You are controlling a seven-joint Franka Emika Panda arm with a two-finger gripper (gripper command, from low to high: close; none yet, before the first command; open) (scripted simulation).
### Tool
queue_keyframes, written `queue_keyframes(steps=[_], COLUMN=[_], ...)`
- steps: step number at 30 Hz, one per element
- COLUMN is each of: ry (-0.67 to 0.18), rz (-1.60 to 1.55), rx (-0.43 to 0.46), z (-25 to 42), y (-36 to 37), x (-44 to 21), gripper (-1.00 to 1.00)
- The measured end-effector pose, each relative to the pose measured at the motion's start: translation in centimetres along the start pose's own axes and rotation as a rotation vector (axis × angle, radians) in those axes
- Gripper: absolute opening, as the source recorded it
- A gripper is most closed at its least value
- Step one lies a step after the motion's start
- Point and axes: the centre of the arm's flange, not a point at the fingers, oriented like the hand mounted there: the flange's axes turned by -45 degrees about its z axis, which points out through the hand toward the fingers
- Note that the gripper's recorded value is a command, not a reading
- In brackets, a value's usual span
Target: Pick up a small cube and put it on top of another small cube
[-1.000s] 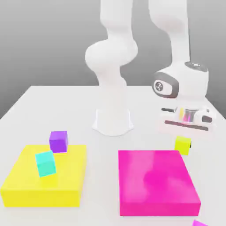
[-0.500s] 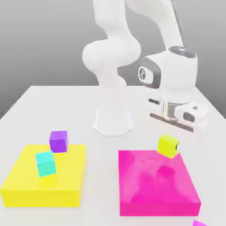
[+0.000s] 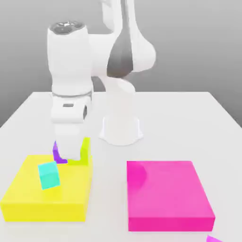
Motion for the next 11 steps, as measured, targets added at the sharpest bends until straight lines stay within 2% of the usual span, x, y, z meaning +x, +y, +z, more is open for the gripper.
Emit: queue_keyframes(steps=[2,8,9,11], ry=[0.006,0.007,0.004,0.004], rz=[0.057,0.078,0.079,0.079], rx=[0.004,0.005,0.004,0.004], z=[0.5,5.5,6.0,6.0], y=[-0.3,-0.5,-0.5,-0.5], x=[-2.2,-2.9,-3.0,-3.0], gripper=[-1.0,-1.0,1.0,1.0])
